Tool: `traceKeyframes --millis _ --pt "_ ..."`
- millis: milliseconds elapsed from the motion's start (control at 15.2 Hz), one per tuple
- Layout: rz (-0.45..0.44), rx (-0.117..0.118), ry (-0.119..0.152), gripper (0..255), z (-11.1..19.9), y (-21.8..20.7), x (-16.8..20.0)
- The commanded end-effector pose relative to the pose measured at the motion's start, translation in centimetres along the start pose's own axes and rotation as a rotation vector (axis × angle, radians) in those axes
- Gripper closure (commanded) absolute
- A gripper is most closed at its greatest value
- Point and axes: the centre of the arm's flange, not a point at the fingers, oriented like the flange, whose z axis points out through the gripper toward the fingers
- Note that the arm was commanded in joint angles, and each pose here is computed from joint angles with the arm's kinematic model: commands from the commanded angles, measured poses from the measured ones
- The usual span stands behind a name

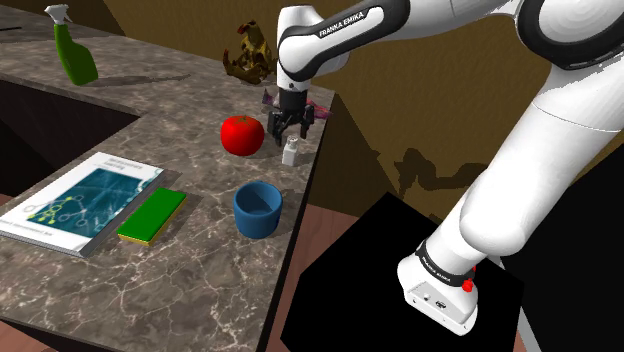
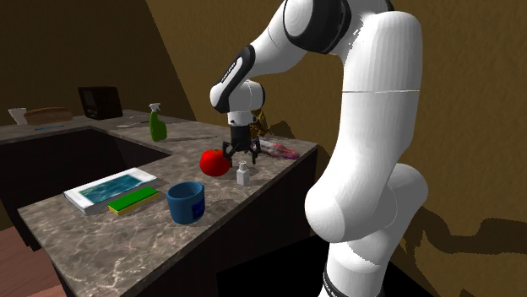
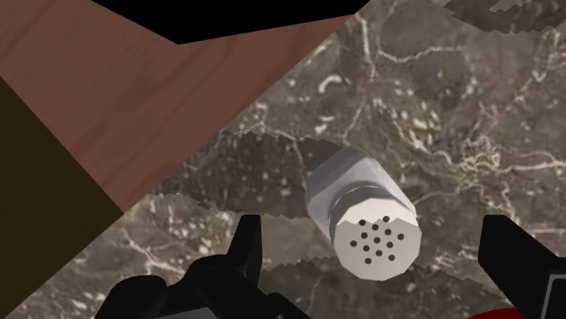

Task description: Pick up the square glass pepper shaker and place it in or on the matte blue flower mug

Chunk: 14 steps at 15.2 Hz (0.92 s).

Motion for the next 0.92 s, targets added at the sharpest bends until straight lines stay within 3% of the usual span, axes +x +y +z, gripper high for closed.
traceKeyframes --millis 0,198,264,858 --pt "0.000 0.000 0.000 0 0.03 0.00 -0.01" --pt "0.000 0.000 0.000 0 0.03 0.00 0.00" --pt "0.000 0.000 0.000 255 0.03 0.00 0.00" --pt "0.000 0.000 0.000 255 0.03 0.00 -0.01"
